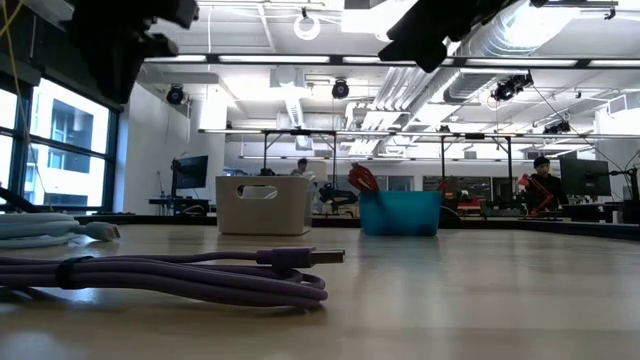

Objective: Pick & Place USB Port
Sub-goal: Put the blue HDMI cable into the gray bin

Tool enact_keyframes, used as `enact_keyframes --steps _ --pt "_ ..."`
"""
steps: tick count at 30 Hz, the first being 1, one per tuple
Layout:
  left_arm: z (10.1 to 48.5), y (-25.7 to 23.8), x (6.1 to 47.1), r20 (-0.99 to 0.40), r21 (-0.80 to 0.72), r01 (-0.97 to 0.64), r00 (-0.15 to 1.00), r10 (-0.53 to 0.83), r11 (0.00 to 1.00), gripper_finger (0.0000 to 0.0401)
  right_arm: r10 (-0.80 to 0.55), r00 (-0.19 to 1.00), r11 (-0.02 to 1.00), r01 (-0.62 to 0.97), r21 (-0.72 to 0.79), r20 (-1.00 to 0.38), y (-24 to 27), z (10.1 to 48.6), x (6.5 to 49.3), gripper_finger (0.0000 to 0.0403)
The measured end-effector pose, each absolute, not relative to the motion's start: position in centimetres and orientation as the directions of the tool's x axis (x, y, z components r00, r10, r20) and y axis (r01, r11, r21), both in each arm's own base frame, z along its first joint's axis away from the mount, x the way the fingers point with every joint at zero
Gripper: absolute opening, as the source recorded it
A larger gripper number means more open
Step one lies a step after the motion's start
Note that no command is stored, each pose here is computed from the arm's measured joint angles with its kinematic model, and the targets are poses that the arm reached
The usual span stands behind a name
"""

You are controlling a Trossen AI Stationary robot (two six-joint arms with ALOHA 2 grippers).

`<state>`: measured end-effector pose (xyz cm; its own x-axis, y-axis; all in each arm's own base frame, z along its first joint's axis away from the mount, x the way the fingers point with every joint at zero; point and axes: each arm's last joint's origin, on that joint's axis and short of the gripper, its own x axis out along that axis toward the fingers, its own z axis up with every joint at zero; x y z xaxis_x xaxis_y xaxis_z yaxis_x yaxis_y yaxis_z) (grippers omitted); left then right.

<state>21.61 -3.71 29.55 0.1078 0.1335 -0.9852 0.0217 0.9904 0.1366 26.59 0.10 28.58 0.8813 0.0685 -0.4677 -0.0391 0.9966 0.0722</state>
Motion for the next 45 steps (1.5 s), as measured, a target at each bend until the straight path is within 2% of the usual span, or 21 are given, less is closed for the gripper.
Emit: enact_keyframes --steps 6,12,20,29,36,40,45 --pt "27.2 -4.0 21.5 -0.997 0.047 0.019 0.066 0.045 0.999 0.0063 0.107 0.877 0.994 -0.083 0.072 -0.468 1.2 28.6 26.6 0.0199" --pt "25.8 -4.2 21.8 -0.996 -0.008 0.009 0.086 -0.009 1.000 0.0063 0.143 0.870 0.990 -0.123 0.072 -0.473 2.4 28.5 26.5 0.0199" --pt "25.6 -4.2 21.6 -0.997 -0.010 -0.054 0.075 -0.006 0.998 0.0063 0.111 0.857 0.993 -0.116 0.021 -0.503 3.9 28.2 26.1 0.0199" --pt "25.6 -4.1 21.6 -0.997 0.018 -0.053 0.074 0.022 0.998 0.0063 0.161 0.849 0.984 -0.178 0.014 -0.503 5.8 28.2 25.8 0.0199" --pt "25.2 -4.0 21.5 -0.998 0.020 -0.078 0.060 0.025 0.997 0.0065 0.122 0.850 0.986 -0.162 -0.035 -0.512 6.7 28.1 25.5 0.0199" --pt "24.6 -3.9 21.2 -0.998 0.043 -0.079 0.039 0.046 0.996 0.0094 0.125 0.846 0.985 -0.168 -0.038 -0.518 6.9 28.1 25.4 0.0199" --pt "23.6 -3.6 20.8 -0.988 0.148 -0.078 0.021 0.150 0.986 0.0165 0.132 0.845 0.983 -0.177 -0.038 -0.519 7.2 28.1 25.3 0.0199"
